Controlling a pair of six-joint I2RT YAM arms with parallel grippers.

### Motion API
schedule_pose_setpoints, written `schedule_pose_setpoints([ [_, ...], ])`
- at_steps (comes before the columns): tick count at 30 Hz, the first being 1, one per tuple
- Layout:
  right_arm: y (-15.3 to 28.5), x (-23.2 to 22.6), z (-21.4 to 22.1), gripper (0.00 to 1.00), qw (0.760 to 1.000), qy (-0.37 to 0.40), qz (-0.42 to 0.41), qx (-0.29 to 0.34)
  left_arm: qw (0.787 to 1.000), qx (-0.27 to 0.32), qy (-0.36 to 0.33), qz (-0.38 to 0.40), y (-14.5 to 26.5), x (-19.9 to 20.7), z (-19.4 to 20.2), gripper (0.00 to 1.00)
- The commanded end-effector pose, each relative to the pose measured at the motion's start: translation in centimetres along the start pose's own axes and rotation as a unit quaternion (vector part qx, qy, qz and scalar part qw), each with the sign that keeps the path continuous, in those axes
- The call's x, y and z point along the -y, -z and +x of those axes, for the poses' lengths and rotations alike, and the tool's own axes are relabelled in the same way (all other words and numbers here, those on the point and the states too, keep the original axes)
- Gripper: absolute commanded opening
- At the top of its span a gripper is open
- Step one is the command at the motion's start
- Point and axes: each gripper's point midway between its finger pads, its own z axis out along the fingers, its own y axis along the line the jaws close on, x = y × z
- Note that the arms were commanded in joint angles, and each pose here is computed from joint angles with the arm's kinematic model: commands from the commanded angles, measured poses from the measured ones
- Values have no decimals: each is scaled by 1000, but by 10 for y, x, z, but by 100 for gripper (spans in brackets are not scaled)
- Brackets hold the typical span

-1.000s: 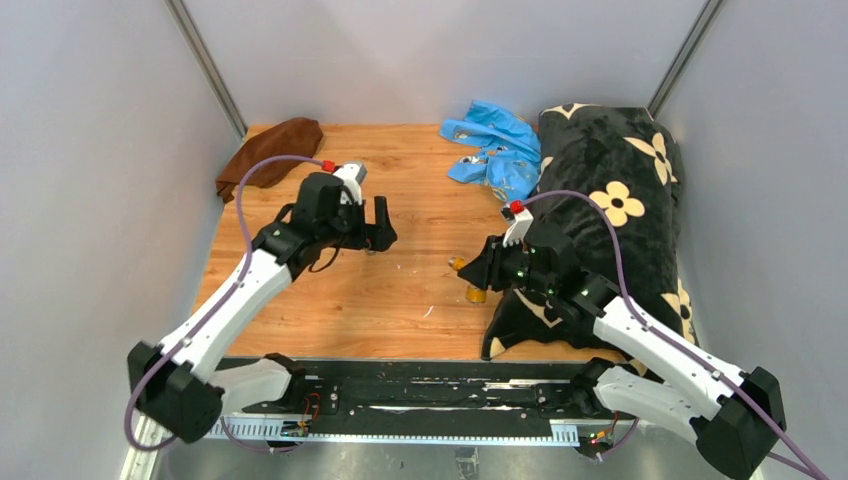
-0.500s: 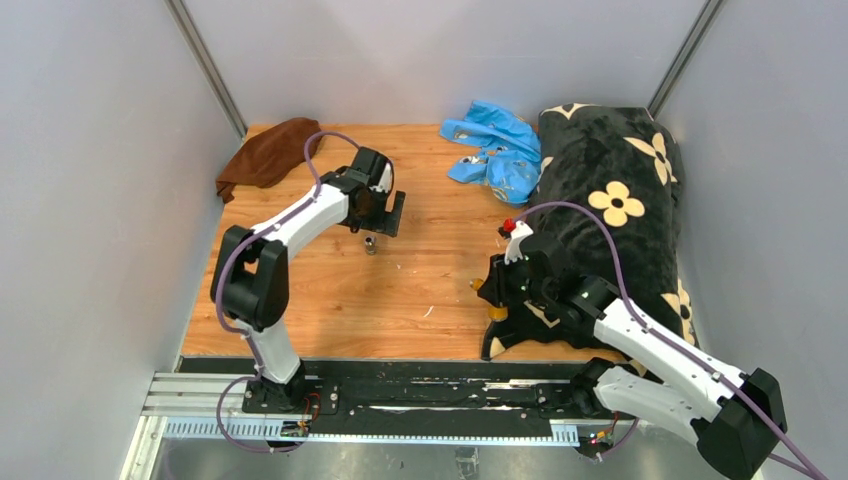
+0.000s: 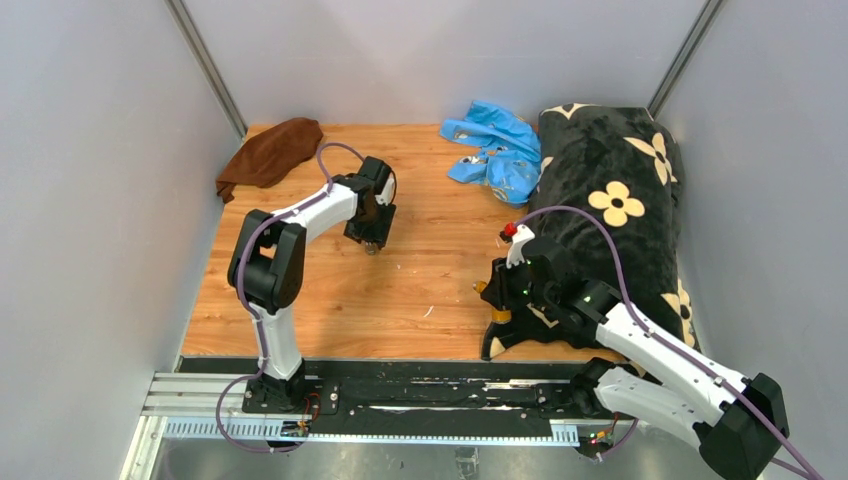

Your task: Install the water faucets

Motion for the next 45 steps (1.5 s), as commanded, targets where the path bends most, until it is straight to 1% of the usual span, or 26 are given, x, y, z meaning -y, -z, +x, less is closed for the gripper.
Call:
schedule_pose_setpoints([
  [1, -1, 1, -2, 0, 1000, 15, 4, 3, 1000, 5, 0, -2, 0, -3, -3, 56],
  [7, -1, 3, -2, 0, 1000, 8, 13, 6, 1000, 1, 0, 4, -4, 0, -1, 52],
  [14, -3, 5, 3, 0, 1000, 6, 14, -3, 1000, -2, 3, 11, -7, 3, -1, 43],
  [21, -4, 6, 4, 1, 1000, 0, 17, -4, 1000, -12, 4, 10, -11, 3, 3, 45],
  [25, -5, 5, 6, 0, 1000, -1, 14, -8, 1000, -12, 10, 14, -12, 5, 4, 41],
  [27, -6, 3, 8, 1, 1000, -2, 10, -10, 1000, -9, 10, 13, -12, 4, 4, 37],
  [30, -6, 3, 9, 0, 1000, -1, 8, -12, 1000, -8, 8, 9, -10, 2, 3, 35],
  [32, -6, 3, 10, 0, 1000, -1, 8, -13, 1000, -9, 8, 6, -10, 1, 4, 37],
  [35, -6, 3, 11, 1, 1000, 0, 5, -15, 1000, -8, 10, 8, -9, 2, 2, 50],
  [36, -6, 2, 10, 1, 1000, 0, 5, -14, 1000, -7, 10, 10, -8, 3, 1, 52],
  [38, -6, 2, 11, 0, 1000, 0, 4, -16, 1000, -4, 10, 12, -6, 4, -1, 51],
  [42, -6, 1, 12, 0, 1000, 0, 0, -17, 1000, 1, 13, 10, -3, 3, -3, 43],
  [45, -8, -1, 11, 1, 1000, -1, -5, -18, 1000, 4, 15, 14, -1, 5, -5, 41],
])
